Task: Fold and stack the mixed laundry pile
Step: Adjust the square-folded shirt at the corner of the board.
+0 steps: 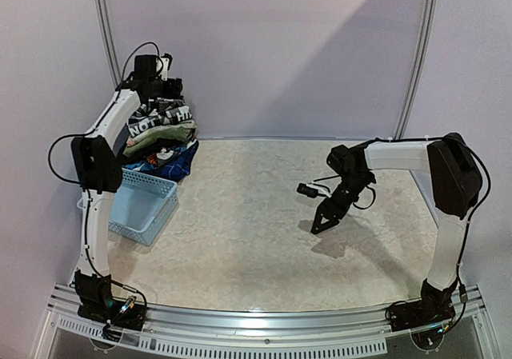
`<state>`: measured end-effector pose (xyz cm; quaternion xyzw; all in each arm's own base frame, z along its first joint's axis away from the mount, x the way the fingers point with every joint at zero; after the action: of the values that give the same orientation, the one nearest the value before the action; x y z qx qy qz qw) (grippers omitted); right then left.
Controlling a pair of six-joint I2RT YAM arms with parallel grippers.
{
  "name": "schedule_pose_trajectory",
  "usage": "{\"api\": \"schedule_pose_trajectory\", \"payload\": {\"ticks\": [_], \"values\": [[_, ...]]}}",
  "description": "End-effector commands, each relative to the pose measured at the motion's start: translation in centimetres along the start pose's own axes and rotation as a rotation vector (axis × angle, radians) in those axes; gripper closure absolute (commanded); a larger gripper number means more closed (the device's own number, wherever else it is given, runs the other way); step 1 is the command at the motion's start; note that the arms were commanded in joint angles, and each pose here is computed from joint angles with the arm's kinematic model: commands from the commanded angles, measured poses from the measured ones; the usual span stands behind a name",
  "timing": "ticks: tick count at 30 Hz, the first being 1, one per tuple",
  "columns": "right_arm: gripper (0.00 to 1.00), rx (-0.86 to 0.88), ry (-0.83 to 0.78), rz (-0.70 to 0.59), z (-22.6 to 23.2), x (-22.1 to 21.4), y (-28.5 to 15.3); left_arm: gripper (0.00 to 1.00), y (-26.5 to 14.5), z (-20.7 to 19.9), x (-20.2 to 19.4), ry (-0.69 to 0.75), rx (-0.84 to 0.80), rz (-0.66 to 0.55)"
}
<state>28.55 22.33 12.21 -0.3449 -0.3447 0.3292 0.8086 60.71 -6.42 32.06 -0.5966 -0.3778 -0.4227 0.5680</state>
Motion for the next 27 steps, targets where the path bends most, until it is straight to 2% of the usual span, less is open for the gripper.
{"api": "schedule_pose_trajectory", "payload": {"ticks": [1, 9, 13, 16, 19, 25, 27], "values": [[0.43, 0.018, -0.023, -0.017, 0.7, 0.2, -0.2, 0.12, 3.1, -1.6, -5.4, 0.143, 0.044, 0.156], [0.43, 0.047, -0.005, -0.007, 0.3, 0.4, 0.3, 0.14, 5.3, -1.3, -8.5, 0.225, 0.102, 0.209], [0.44, 0.06, 0.006, 0.0, 0.0, 0.4, 0.7, 0.24, 6.1, -1.4, -8.8, 0.263, 0.145, 0.183], [0.44, 0.058, 0.008, 0.003, -0.1, 0.4, 0.7, 0.37, 6.3, -1.6, -8.7, 0.29, 0.156, 0.168], [0.44, 0.057, 0.01, 0.01, -0.1, 0.3, 0.8, 0.46, 6.1, -1.7, -8.4, 0.291, 0.139, 0.166], [0.44, 0.052, 0.006, 0.009, 0.0, 0.2, 0.7, 0.43, 5.6, -1.8, -8.8, 0.281, 0.074, 0.194], [0.44, 0.05, 0.006, 0.011, 0.0, 0.2, 0.7, 0.35, 5.9, -1.9, -9.3, 0.279, 0.064, 0.205]]}}
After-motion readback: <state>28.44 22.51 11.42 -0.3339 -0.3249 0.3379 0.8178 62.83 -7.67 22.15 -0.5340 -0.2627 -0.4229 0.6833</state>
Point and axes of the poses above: each gripper's point midway between its finger pads, its own y axis out along the fingers, its own z axis along the line the jaws close on, x = y × z, the point moved 8 cm from there along -y, back along the fingers, and after that the axes turned 7 degrees about -y, right-handed, at the moved point
